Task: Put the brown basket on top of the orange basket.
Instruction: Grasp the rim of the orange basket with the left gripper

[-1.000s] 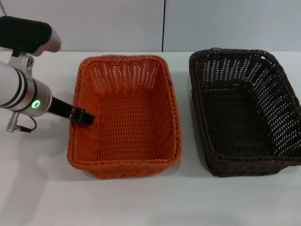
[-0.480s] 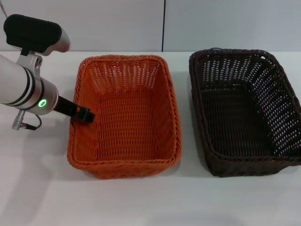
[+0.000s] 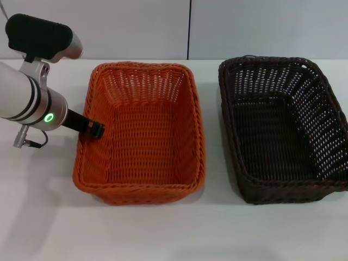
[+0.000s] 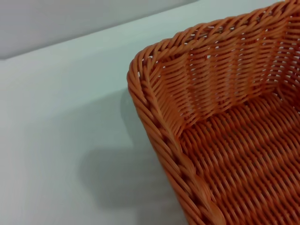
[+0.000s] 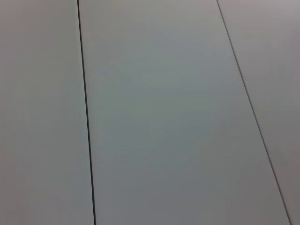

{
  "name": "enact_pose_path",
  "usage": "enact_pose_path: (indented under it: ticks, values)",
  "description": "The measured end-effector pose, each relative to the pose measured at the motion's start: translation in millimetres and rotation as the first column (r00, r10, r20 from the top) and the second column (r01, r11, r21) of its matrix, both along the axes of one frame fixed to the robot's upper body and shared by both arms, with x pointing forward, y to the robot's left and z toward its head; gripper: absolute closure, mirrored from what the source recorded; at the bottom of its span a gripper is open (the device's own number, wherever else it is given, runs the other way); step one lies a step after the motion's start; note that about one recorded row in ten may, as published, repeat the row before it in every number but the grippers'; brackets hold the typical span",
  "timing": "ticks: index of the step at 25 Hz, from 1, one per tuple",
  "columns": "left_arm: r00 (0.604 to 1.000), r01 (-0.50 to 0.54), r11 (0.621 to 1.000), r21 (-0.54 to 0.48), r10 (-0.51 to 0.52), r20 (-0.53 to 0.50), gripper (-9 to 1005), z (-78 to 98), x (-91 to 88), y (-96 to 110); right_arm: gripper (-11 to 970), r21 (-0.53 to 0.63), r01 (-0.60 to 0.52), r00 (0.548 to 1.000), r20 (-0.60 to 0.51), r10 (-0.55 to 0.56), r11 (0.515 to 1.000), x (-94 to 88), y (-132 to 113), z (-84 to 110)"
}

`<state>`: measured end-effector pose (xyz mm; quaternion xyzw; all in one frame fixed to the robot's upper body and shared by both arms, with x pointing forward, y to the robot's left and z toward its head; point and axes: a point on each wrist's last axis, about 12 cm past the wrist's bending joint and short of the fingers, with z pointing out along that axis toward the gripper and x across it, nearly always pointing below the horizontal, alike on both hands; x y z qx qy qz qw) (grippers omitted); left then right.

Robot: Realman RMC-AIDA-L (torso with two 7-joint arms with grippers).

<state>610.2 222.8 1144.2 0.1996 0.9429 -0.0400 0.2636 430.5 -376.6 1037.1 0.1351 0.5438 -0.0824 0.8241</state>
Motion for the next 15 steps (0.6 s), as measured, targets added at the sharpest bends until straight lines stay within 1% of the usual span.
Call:
enact_pose_path:
  ticks: [3,6,7,8,10,13,14,15]
  values:
    - [1.000,0.001,1.000,0.000,-0.001,0.002,759,0.4,0.0,0,298,0.000,0.000,1.000,0.001,0.000,1.000,0.3,0,0.2]
    - [0.997,0.062,0.997,0.036,-0.063,0.039,761,6.5,-3.9,4,298,-0.001,0.001,1.000,0.002,-0.001,1.000,0.3,0,0.3]
    - [0.997,0.062,0.997,0.036,-0.063,0.039,764,6.5,-3.9,4,298,-0.001,0.001,1.000,0.003,-0.001,1.000,0.3,0,0.4]
    - [0.994,0.096,0.994,0.061,-0.099,0.050,767,11.0,-6.1,5,298,-0.002,0.001,1.000,0.005,-0.001,1.000,0.2,0,0.7]
    - [0.989,0.123,0.987,0.101,-0.130,0.065,773,21.3,-8.6,10,298,-0.003,0.003,1.000,0.008,-0.003,1.000,-0.3,0,1.0]
    - [0.989,0.123,0.987,0.101,-0.130,0.065,783,21.3,-8.6,10,298,-0.003,0.004,1.000,0.009,-0.004,1.000,-0.5,-1,1.0]
    - [0.982,0.138,0.978,0.158,-0.155,0.106,786,40.2,-13.1,17,298,-0.004,0.005,1.000,0.009,-0.004,1.000,-0.5,-1,1.1]
    - [0.976,0.151,0.972,0.181,-0.175,0.127,789,49.6,-15.7,20,298,-0.004,0.006,1.000,0.011,-0.006,1.000,-0.7,-1,1.3]
